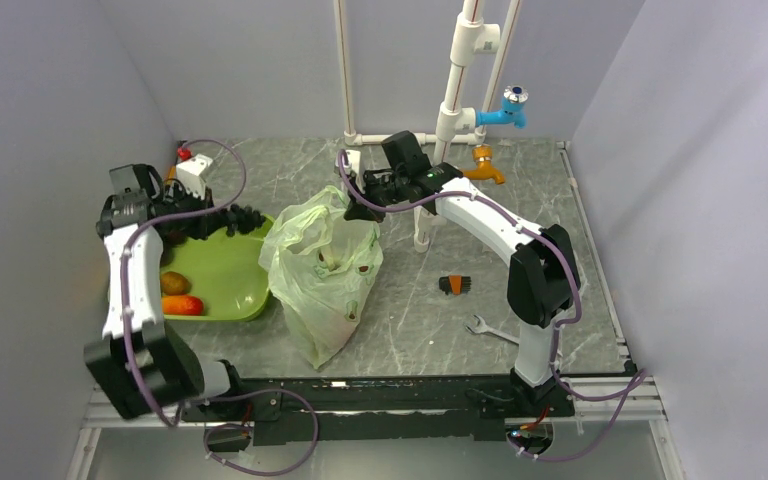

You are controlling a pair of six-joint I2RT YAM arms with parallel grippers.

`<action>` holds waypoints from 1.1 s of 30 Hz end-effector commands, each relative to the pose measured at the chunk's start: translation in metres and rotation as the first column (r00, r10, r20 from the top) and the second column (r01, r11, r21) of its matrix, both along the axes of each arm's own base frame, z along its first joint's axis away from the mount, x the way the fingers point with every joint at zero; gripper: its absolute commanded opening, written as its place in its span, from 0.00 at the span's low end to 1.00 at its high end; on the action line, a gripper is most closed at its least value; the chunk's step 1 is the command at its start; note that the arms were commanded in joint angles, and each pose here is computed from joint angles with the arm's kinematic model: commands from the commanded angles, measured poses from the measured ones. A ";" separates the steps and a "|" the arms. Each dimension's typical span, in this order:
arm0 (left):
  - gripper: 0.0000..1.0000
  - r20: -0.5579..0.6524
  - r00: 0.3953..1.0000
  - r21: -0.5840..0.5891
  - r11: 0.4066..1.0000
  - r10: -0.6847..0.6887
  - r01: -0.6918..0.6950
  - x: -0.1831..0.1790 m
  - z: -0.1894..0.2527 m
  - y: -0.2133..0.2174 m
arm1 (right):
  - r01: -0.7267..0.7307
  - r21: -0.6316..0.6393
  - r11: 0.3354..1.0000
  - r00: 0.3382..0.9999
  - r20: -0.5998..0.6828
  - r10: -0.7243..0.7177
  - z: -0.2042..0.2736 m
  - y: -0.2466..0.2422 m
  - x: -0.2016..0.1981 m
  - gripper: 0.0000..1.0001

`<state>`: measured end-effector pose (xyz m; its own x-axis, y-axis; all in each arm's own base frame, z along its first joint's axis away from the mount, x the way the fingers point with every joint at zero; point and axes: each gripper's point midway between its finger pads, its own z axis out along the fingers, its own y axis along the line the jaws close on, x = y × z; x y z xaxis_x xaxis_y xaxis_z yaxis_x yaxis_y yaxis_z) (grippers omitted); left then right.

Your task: Place the fake fruits into the plastic bag and tie a complex knot

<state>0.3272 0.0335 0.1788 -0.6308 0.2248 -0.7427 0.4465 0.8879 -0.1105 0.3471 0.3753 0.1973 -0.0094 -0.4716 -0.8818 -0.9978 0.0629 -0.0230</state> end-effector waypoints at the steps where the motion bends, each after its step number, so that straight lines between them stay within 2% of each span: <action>1: 0.00 0.348 0.915 -0.136 0.955 -0.203 0.263 -0.012 0.100 -0.072 | -0.019 0.077 0.997 0.998 0.062 0.014 0.039 0.005 0.002 0.00; 5: 0.00 0.463 0.824 -0.099 0.905 -0.326 0.414 -0.025 0.125 -0.121 | -0.009 0.088 0.996 0.999 0.049 0.005 0.042 0.008 0.004 0.00; 8: 0.00 0.500 0.762 -0.062 0.861 -0.411 0.505 -0.034 0.123 -0.153 | -0.002 0.097 0.995 1.000 0.031 -0.001 0.042 0.010 0.005 0.00; 12: 0.00 0.490 0.671 -0.013 0.765 -0.556 0.644 -0.061 0.116 -0.184 | 0.010 0.102 0.995 0.999 0.038 -0.014 0.044 0.011 0.008 0.00; 18: 0.00 0.477 0.568 0.012 0.652 -0.670 0.758 -0.108 0.110 -0.203 | 0.027 0.106 0.994 0.999 0.032 -0.031 0.044 0.012 0.011 0.00; 22: 0.00 0.408 0.631 -0.022 0.683 -0.660 0.730 -0.102 0.095 -0.207 | 0.027 0.109 0.994 0.999 0.037 -0.031 0.046 0.011 0.011 0.00; 26: 0.00 0.321 0.734 -0.041 0.766 -0.598 0.641 -0.073 0.076 -0.199 | 0.022 0.109 0.994 0.998 0.049 -0.028 0.050 0.009 0.007 0.00; 30: 0.01 0.268 0.797 -0.019 0.824 -0.542 0.567 -0.047 0.062 -0.190 | 0.045 0.123 0.991 0.997 0.053 -0.051 0.057 0.006 0.006 0.00; 31: 0.11 0.254 0.806 -0.015 0.831 -0.535 0.556 -0.045 0.059 -0.188 | 0.052 0.127 0.991 0.997 0.053 -0.059 0.058 0.006 0.006 0.00; 33: 0.48 0.228 0.805 -0.015 0.824 -0.548 0.566 -0.048 0.054 -0.187 | 0.063 0.134 0.989 0.996 0.050 -0.070 0.061 0.005 0.005 0.00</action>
